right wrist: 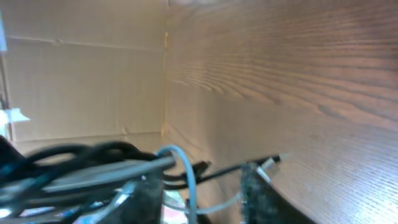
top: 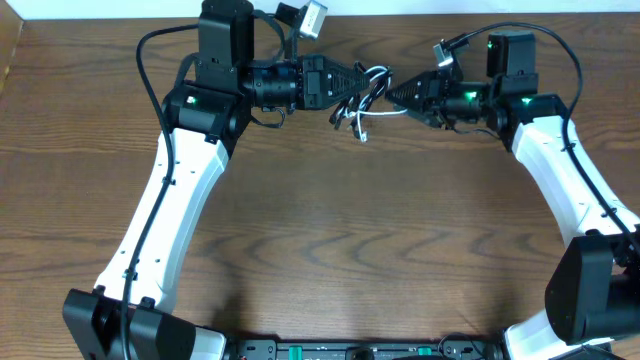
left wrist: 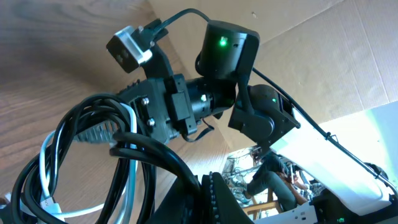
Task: Untangle cables
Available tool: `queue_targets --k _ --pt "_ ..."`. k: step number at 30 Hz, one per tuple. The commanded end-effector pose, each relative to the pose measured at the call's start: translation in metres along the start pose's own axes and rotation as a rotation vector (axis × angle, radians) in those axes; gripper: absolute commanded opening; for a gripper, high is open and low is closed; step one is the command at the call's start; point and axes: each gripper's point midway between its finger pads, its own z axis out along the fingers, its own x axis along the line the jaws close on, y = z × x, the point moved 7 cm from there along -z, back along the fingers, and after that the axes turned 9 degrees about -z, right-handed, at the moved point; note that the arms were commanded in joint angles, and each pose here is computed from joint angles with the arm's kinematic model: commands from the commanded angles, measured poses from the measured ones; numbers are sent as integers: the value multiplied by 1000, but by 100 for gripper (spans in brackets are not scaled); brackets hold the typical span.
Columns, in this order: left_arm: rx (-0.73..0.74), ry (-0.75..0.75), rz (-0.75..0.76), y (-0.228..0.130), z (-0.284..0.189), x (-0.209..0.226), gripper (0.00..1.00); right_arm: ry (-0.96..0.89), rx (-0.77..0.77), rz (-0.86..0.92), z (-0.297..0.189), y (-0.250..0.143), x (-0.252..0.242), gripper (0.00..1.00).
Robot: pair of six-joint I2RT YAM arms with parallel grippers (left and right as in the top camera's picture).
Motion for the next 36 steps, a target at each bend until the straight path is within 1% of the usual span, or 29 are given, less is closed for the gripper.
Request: queue_targets --k 1,7,12,14,16,18,21,23,24,25,26,29,32,33,36 --pt "5 -27 45 0 -4 -10 7 27 9 56 4 1 2 29" --pt "5 -27 38 0 -4 -10 7 39 4 60 6 3 6 21" --pt "5 -27 38 0 -4 -10 7 39 58 35 18 -10 11 18" --pt "5 -27 37 0 -4 -10 7 6 70 38 23 -15 9 13" --pt "5 -27 29 0 -4 -10 7 -65 70 50 26 -20 1 9" --pt "5 -27 22 0 -4 -10 8 -158 49 61 26 -22 -9 1" --pt "6 -27 14 0 -4 -10 7 -344 -29 66 20 -16 -29 1" --pt "6 -27 -4 0 -4 -10 7 -504 -95 45 10 -10 -46 1" --pt "6 -27 -8 0 -4 -10 8 -587 -124 53 4 -9 -54 1" --pt "6 -27 -12 0 -4 -10 7 -729 -162 58 -7 -8 -67 1" --pt "6 -27 -16 0 -4 -10 7 -804 -176 58 -13 -9 -73 1" --pt "6 -27 -22 0 -4 -10 7 -993 -191 69 -28 -15 -87 1" --pt "6 -27 -22 0 -4 -10 7 -1130 -184 79 -41 -22 -94 1" --pt "6 -27 -22 0 -4 -10 8 -1212 -183 79 -49 -25 -98 1" --pt "6 -27 -22 0 -4 -10 7 -1338 -188 71 -63 -29 -102 1"
